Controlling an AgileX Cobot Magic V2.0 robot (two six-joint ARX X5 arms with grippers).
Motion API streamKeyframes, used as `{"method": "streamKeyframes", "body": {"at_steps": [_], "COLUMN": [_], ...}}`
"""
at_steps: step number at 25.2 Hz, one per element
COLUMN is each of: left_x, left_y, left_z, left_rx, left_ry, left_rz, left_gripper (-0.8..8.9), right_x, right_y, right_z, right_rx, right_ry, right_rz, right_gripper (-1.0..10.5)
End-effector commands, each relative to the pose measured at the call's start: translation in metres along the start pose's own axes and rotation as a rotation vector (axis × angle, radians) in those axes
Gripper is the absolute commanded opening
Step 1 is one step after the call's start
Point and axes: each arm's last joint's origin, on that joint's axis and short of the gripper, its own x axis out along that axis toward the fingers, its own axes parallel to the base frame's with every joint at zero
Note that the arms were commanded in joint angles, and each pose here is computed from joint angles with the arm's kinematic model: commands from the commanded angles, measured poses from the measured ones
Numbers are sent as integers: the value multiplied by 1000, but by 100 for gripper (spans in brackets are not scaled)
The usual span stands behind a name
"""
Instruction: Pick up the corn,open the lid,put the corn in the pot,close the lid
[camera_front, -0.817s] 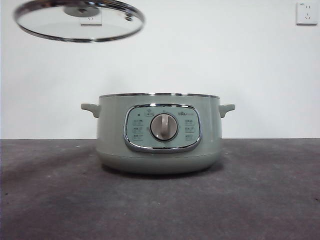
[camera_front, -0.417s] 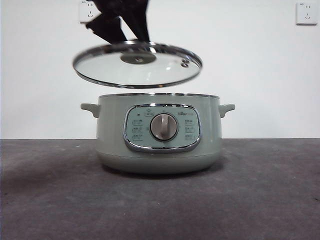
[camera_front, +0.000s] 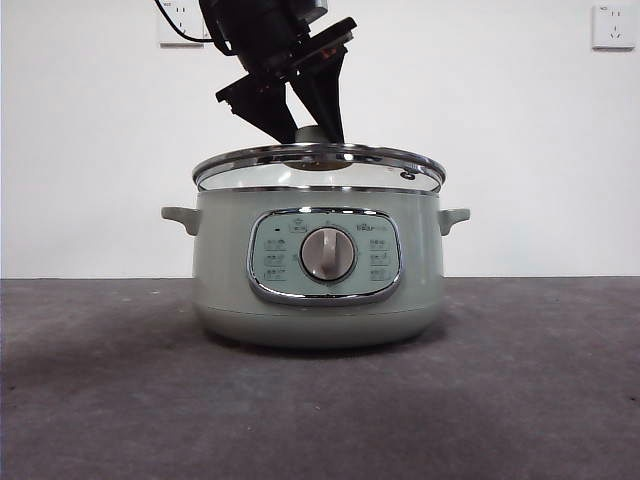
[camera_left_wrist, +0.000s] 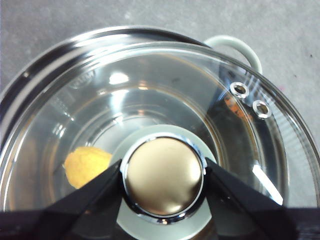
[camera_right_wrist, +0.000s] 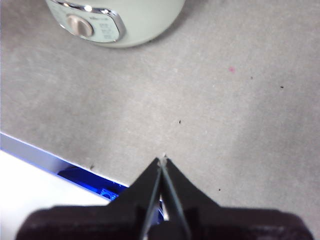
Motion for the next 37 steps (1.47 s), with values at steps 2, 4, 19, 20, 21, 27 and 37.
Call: {"method": "streamKeyframes", "body": {"at_steps": [2, 4, 19, 20, 21, 27, 37], "left_x": [18, 26, 35, 35, 35, 35, 36], "left_y": [3, 4, 5, 5, 4, 3, -2], "left_z": [-1, -2, -8, -8, -8, -8, -8], "left_rx": [-9, -8, 85, 87, 89, 115, 149], "left_ry": [23, 40, 101, 101, 102, 108, 106], "left_rz": [42, 58, 103, 103, 103, 102, 80], "left_gripper": [-13, -12, -13, -12, -12, -13, -13], "right_x": [-2, -4, -4, -4, -4, -4, -4], "right_y": [-2, -2, -2, -2, -2, -2, -1], "right_z": [-7, -8, -6, -6, -6, -6, -4], "right_rx": [-2, -1, 2, 1, 2, -8, -5], "right_ry": [8, 0, -19, -20, -21, -25, -41], "right_rz": [4, 5, 9, 9, 10, 10, 14], "right_gripper": [-7, -8, -7, -8, -7, -8, -8]}}
